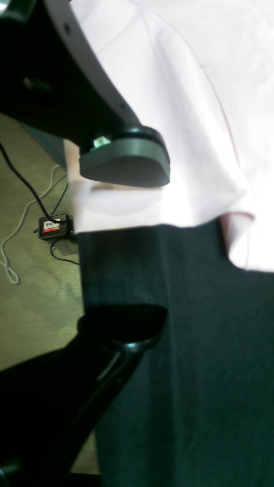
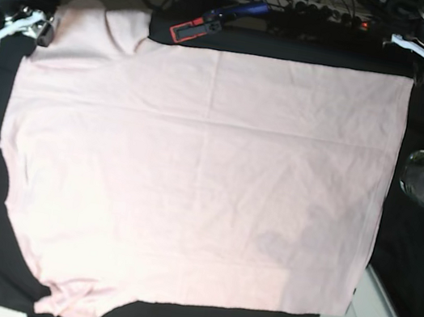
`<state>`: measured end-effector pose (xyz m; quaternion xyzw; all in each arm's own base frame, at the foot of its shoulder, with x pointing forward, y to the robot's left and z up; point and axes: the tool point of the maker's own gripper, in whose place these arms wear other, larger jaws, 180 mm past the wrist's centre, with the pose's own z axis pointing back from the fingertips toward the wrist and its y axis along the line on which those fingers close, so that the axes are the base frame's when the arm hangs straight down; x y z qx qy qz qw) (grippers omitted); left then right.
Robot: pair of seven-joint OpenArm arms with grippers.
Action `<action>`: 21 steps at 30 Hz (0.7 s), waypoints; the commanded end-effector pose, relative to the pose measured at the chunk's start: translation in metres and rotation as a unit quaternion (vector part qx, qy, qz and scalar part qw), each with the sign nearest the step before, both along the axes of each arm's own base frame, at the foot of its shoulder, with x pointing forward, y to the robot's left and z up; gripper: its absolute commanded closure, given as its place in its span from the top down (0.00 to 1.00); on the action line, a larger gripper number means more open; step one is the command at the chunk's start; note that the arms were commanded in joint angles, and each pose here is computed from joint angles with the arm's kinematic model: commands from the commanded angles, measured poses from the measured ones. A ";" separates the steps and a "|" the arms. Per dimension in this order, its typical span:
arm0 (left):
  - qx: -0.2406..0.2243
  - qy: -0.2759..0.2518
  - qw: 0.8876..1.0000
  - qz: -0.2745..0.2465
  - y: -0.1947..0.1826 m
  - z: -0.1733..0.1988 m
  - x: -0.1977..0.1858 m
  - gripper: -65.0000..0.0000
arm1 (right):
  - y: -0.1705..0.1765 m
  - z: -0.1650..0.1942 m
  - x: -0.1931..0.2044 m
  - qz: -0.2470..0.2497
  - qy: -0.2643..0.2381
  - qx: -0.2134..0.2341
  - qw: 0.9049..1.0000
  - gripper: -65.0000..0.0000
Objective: Fold the T-shirt properly
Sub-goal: 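Move both grippers down toward the shirt's shoulder corners, then grasp the shirt's shoulder edges with both grippers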
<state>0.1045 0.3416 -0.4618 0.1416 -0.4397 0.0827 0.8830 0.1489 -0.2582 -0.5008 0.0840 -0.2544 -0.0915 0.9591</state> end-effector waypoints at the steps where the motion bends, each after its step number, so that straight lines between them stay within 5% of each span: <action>1: 0.009 -0.017 1.000 -0.001 0.006 0.009 0.005 0.00 | 0.045 -0.019 -0.026 0.048 0.066 0.045 0.996 0.69; 14: 0.010 -0.031 0.999 -0.002 0.006 0.013 0.017 0.00 | 0.069 -0.007 -0.026 0.077 0.055 0.041 0.995 0.67; 21: 0.004 -0.035 0.999 0.005 0.007 0.010 0.021 0.00 | 0.066 -0.006 -0.025 0.077 0.053 0.038 0.995 0.23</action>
